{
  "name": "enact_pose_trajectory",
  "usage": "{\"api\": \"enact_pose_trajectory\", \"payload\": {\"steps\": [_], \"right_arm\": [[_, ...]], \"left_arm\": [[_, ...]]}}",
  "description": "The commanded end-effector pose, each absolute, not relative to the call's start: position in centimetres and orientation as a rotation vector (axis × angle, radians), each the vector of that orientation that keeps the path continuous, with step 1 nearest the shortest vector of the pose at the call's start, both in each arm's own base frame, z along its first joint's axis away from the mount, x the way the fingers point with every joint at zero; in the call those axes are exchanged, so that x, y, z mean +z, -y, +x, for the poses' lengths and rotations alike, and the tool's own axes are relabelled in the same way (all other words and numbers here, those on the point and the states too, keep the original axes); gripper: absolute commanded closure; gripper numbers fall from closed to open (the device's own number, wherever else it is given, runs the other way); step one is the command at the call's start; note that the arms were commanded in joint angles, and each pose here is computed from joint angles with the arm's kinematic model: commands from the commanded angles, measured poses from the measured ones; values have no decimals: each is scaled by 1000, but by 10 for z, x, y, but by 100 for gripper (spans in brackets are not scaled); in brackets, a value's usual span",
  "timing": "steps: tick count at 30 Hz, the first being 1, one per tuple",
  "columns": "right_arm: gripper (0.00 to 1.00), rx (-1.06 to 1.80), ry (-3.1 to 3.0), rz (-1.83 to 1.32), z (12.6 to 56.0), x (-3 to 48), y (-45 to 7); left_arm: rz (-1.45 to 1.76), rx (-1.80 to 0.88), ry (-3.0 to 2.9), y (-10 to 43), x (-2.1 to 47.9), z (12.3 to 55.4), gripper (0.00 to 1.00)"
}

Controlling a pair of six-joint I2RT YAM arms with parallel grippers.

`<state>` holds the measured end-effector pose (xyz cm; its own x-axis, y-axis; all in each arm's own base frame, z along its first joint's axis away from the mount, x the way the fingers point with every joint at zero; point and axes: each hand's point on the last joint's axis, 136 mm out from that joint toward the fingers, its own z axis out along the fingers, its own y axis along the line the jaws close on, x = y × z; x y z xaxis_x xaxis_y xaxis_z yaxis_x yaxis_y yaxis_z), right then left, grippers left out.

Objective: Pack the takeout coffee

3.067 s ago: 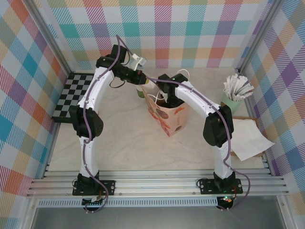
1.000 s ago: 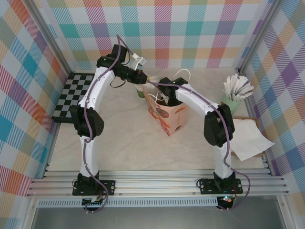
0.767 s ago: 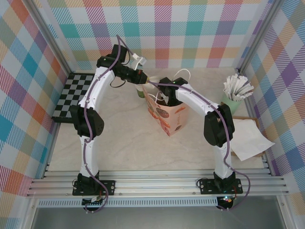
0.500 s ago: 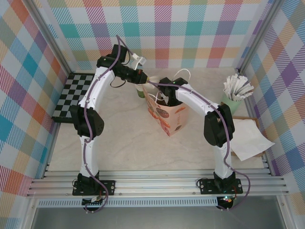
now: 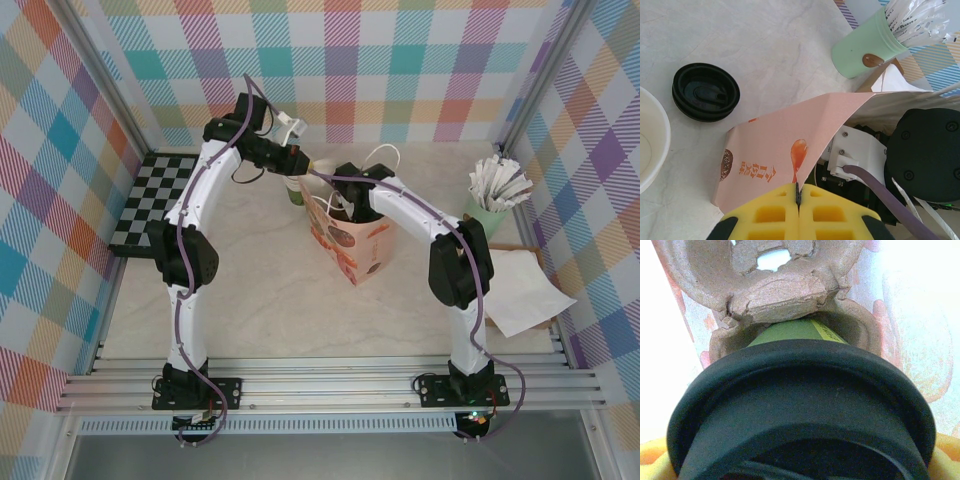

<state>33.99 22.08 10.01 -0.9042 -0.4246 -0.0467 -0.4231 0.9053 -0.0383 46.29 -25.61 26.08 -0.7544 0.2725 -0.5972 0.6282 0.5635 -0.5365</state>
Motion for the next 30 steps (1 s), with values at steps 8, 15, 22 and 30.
{"api": "enact_pose_trajectory", "payload": {"steps": [8, 15, 22, 30], "right_arm": [[95, -134, -3159, -710, 318, 45, -202], [95, -108, -3173, -733, 314, 31, -203], [95, -108, -3185, -737, 313, 31, -203], [95, -96, -3167, -693, 320, 37, -208]], "left_arm": [[722, -1030, -2342, 253, 257, 472, 100], [724, -1014, -2334, 252, 263, 472, 100], [716, -1033, -2327, 254, 266, 471, 100], [690, -1041, -2324, 254, 270, 472, 100]]}}
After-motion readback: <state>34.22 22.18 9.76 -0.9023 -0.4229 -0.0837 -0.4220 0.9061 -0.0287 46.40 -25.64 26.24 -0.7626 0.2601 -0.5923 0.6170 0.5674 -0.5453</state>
